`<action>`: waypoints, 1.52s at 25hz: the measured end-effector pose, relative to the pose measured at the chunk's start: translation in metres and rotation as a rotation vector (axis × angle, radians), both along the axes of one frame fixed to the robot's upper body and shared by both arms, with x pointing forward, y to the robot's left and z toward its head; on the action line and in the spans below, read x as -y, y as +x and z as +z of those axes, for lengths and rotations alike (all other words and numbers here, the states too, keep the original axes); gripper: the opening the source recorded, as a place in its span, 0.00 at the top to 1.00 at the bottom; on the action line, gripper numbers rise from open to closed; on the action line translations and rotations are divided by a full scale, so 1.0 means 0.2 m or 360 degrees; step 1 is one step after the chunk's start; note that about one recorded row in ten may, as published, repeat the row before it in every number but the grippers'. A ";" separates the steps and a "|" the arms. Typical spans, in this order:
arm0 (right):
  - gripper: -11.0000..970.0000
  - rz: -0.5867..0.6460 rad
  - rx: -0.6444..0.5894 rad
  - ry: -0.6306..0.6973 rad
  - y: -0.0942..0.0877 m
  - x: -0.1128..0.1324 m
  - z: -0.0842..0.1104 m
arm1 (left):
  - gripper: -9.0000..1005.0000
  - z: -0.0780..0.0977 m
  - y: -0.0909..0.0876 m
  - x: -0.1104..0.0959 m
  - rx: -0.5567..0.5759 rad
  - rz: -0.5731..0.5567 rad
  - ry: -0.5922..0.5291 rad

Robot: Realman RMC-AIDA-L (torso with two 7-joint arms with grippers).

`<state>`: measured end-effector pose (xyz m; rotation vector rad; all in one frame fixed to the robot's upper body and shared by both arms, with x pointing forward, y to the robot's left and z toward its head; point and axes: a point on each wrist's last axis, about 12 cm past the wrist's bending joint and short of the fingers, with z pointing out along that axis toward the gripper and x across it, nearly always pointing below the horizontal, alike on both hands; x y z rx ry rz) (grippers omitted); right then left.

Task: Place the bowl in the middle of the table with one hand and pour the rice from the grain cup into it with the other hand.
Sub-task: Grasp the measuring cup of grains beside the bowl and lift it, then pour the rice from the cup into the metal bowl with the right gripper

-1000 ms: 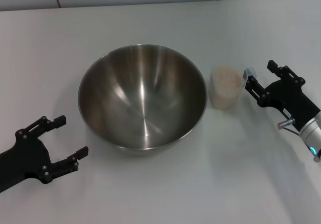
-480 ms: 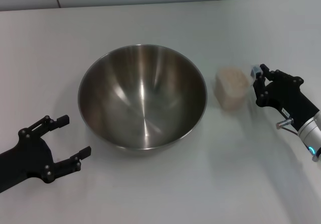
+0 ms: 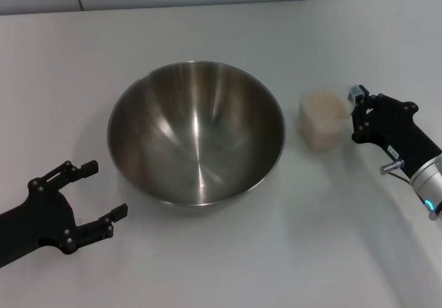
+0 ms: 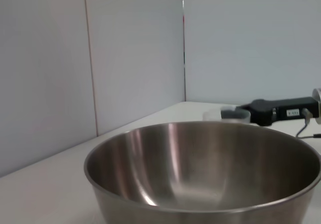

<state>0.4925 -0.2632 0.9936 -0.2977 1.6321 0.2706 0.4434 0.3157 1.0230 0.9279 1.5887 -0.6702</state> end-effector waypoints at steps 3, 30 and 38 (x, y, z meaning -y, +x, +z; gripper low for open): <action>0.97 -0.0001 0.0072 0.0033 -0.01 0.00 0.03 | 0.14 0.00 0.00 0.00 -0.0004 -0.0005 0.0004; 0.93 0.0203 0.1265 -0.1399 0.01 -0.50 0.25 | 0.14 0.00 0.00 0.00 -0.0008 0.0007 0.0011; 0.92 0.0239 0.1700 -0.2079 -0.07 -0.55 0.23 | 0.14 0.00 0.00 0.00 -0.0007 0.0011 0.0013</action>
